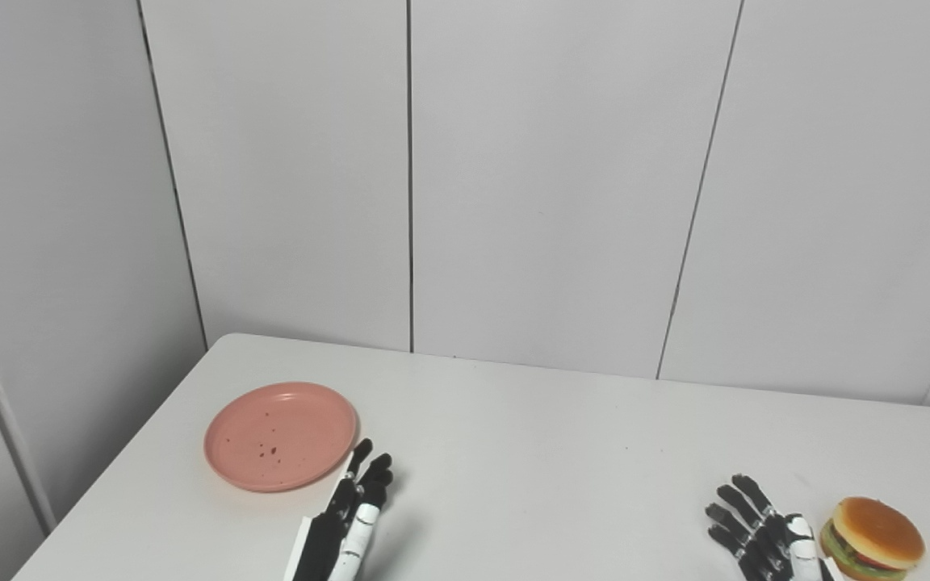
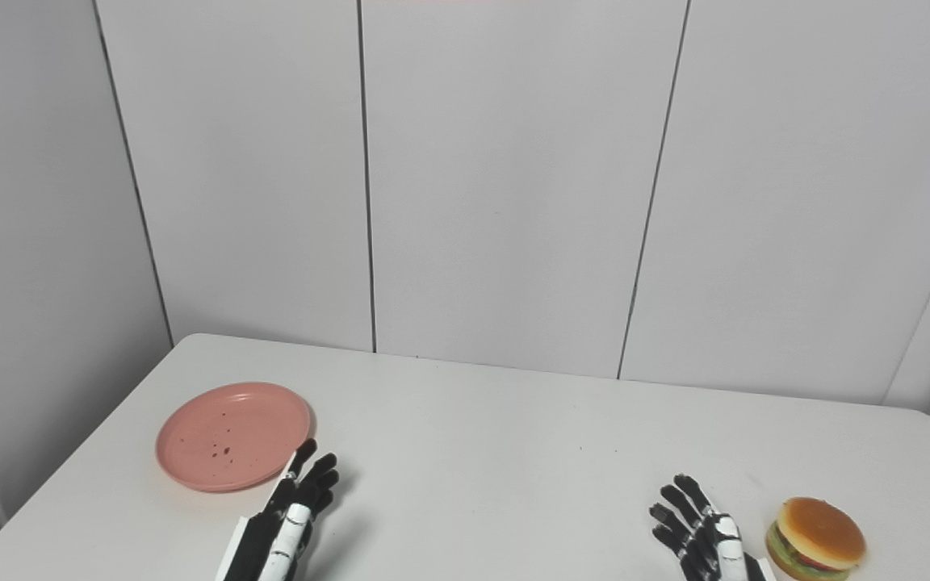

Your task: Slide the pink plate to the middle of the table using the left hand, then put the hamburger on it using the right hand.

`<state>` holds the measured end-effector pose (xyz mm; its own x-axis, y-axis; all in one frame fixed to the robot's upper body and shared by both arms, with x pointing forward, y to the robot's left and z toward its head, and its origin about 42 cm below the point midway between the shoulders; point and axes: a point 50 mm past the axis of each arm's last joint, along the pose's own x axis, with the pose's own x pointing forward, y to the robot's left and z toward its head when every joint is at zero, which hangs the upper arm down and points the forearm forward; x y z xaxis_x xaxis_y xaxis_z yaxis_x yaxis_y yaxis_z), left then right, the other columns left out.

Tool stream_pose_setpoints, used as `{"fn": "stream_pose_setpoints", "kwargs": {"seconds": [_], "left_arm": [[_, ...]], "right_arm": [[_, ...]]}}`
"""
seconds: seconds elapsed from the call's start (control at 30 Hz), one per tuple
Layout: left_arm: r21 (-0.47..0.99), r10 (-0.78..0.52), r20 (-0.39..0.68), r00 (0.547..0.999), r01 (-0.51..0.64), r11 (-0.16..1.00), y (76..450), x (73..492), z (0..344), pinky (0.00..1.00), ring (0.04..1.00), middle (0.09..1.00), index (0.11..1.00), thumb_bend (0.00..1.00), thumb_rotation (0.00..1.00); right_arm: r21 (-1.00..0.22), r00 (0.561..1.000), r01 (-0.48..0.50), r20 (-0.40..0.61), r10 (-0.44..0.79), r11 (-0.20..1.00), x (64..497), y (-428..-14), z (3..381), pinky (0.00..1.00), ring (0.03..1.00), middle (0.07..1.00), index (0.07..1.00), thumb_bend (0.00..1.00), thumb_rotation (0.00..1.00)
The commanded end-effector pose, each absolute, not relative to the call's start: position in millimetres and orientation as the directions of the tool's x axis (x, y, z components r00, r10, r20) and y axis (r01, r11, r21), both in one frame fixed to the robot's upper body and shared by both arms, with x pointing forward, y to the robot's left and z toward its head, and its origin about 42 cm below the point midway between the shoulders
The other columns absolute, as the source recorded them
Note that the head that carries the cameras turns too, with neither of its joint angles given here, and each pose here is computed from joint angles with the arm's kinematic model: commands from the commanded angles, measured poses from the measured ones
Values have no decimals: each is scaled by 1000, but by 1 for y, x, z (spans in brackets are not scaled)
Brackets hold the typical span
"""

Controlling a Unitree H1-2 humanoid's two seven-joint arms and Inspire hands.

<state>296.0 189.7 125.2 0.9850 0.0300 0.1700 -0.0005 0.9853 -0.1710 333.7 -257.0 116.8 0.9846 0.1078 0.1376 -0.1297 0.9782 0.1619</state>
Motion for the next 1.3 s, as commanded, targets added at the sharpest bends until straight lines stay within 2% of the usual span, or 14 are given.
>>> {"fn": "stream_pose_setpoints", "kwargs": {"seconds": [0.0,0.17,0.33,0.53,0.83,0.97,1.07,1.27], "left_arm": [[-149,46,315,948,2,989,201,316,169,913,887,883,897,843,808],[-83,49,442,896,-13,996,221,338,215,914,881,882,901,847,833],[-11,34,528,849,-33,999,252,364,251,881,842,860,885,880,811],[73,40,547,836,-95,993,283,391,272,868,859,868,871,934,832],[126,97,551,829,-197,972,327,424,272,903,854,852,845,949,848],[179,114,543,832,-247,952,355,440,265,902,877,868,872,983,874],[184,156,517,842,-287,940,376,449,260,910,872,860,867,996,874],[160,187,465,865,-290,944,415,465,251,942,935,899,878,1000,861]], "right_arm": [[192,997,-66,48,58,979,311,-262,76,835,824,864,877,793,1000],[196,997,-63,63,51,979,312,-256,75,806,803,854,872,795,1000],[196,997,-62,53,52,979,312,-251,76,794,798,843,855,799,1000],[196,997,-69,51,60,978,311,-248,76,797,800,843,848,797,1000],[200,997,-73,51,65,977,311,-248,75,787,794,836,843,788,1000],[193,996,-75,50,67,978,310,-248,74,784,790,830,840,790,1000],[195,996,-81,53,72,977,310,-248,74,785,790,831,841,786,1000],[193,995,-89,52,81,977,308,-248,74,782,791,833,844,793,1000]]}}
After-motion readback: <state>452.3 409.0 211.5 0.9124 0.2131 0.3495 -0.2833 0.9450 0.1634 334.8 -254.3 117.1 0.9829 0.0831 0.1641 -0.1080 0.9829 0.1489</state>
